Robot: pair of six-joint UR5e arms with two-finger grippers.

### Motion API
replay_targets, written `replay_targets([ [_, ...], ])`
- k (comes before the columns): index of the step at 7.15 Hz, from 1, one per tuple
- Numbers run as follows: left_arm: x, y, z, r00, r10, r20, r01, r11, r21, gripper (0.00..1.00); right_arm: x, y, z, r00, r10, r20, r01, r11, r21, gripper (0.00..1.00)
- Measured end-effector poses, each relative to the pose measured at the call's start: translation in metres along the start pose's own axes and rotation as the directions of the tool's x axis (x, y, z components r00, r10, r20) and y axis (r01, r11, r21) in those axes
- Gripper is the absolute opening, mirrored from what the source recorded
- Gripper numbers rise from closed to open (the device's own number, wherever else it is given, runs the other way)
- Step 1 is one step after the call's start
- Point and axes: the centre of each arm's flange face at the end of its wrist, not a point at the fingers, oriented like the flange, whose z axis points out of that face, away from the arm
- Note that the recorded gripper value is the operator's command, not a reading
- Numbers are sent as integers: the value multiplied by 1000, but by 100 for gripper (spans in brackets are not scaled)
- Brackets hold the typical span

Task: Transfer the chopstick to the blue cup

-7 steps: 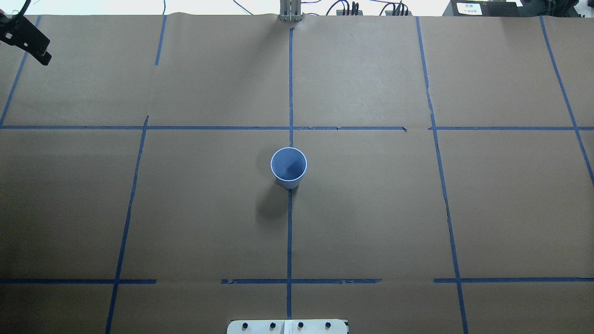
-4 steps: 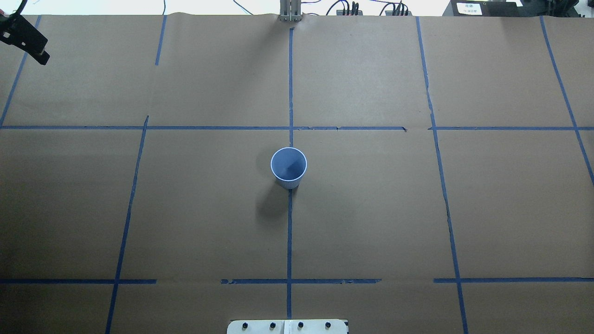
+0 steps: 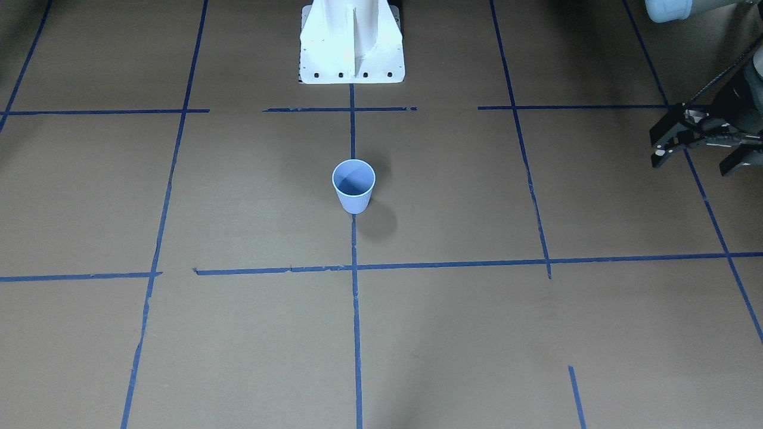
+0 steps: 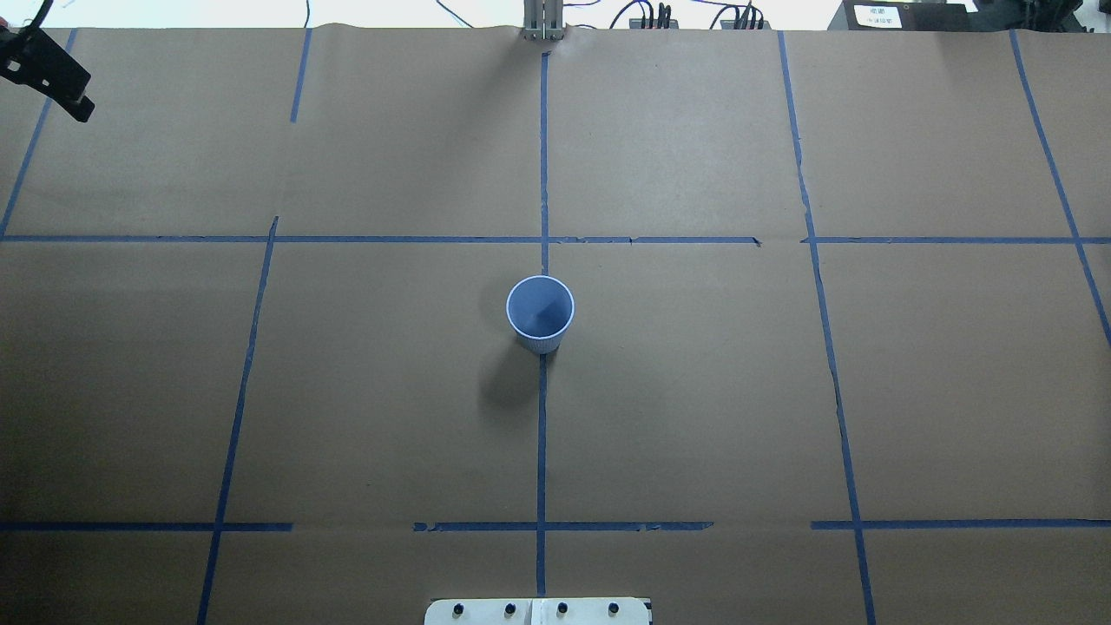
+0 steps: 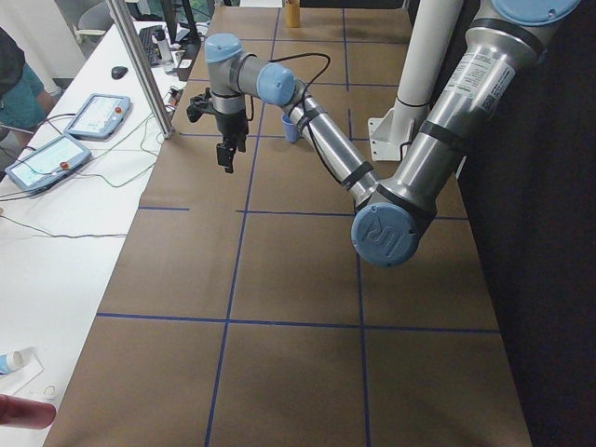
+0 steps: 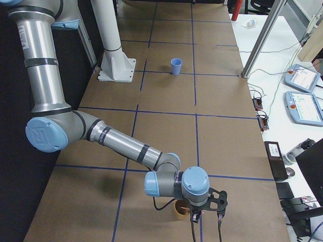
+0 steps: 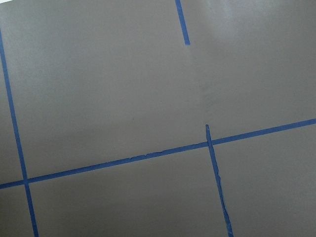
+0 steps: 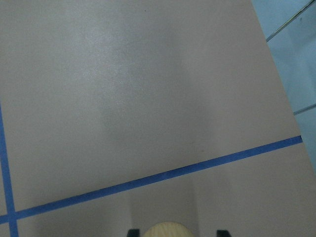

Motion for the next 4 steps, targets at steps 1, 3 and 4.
replay_targets([
  [1,1,0,0,1000,-2,0,2,1000,0,100,0,0,0,1000,0,0,0,1000,0,0],
  [3,2,0,-2,1000,-7,-2,7,1000,2,100,-4,-3,-7,1000,-7,4,7,1000,15,0],
  [4,2,0,-2,1000,-8,-2,8,1000,3,100,-8,-7,-23,1000,-14,14,13,999,43,0],
])
